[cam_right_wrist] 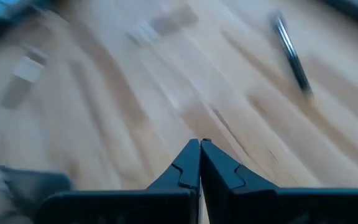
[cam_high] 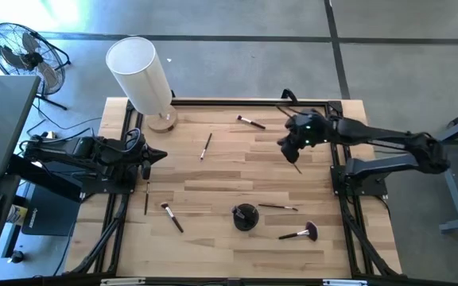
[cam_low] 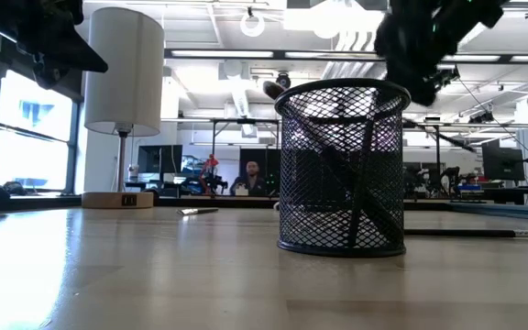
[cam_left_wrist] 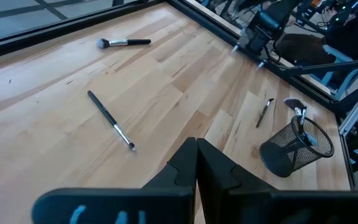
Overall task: Pick & Place Makeup Supplies
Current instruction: Put the makeup brush into the black makeup holder
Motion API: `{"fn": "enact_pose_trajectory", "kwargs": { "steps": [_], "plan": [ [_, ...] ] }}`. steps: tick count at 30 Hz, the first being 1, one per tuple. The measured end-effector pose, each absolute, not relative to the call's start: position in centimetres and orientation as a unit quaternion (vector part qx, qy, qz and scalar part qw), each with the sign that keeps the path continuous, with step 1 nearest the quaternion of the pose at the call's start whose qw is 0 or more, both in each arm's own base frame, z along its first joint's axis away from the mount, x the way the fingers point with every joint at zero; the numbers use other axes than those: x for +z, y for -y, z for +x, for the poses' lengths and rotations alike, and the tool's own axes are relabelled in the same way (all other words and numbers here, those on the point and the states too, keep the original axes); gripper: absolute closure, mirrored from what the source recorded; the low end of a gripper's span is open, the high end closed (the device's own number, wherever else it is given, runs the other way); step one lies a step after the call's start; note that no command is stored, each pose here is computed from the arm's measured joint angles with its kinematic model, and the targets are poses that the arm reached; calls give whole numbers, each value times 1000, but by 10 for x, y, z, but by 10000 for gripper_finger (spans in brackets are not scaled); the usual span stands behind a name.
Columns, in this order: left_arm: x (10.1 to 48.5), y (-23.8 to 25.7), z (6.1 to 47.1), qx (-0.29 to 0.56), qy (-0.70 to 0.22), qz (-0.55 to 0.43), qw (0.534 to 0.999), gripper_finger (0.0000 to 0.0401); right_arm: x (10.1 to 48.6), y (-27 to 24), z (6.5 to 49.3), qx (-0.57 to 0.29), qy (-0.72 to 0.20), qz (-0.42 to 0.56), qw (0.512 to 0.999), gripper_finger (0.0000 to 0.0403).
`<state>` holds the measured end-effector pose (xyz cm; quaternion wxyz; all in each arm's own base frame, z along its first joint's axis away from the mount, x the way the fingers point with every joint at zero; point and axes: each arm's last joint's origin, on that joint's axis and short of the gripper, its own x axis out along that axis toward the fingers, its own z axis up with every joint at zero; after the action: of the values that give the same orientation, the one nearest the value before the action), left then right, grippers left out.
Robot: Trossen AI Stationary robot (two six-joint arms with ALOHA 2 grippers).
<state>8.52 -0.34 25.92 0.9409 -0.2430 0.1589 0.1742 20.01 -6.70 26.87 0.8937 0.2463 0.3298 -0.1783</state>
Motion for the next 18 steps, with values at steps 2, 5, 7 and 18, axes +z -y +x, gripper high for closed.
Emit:
{"fn": "enact_pose_trajectory", "kwargs": {
  "steps": [2,5,7,18],
  "plan": [
    [258,3,85,174,-164,-237,942,401,284,58,203,-137,-274,222,926,403],
    [258,3,85,174,-170,-225,944,401,304,43,210,-80,-190,192,959,403],
    [257,3,84,174,-175,-221,944,401,311,31,216,-42,-154,164,973,403],
    [255,3,84,172,-186,-197,947,400,297,-54,279,-3,-34,80,996,403]
  ]
}}
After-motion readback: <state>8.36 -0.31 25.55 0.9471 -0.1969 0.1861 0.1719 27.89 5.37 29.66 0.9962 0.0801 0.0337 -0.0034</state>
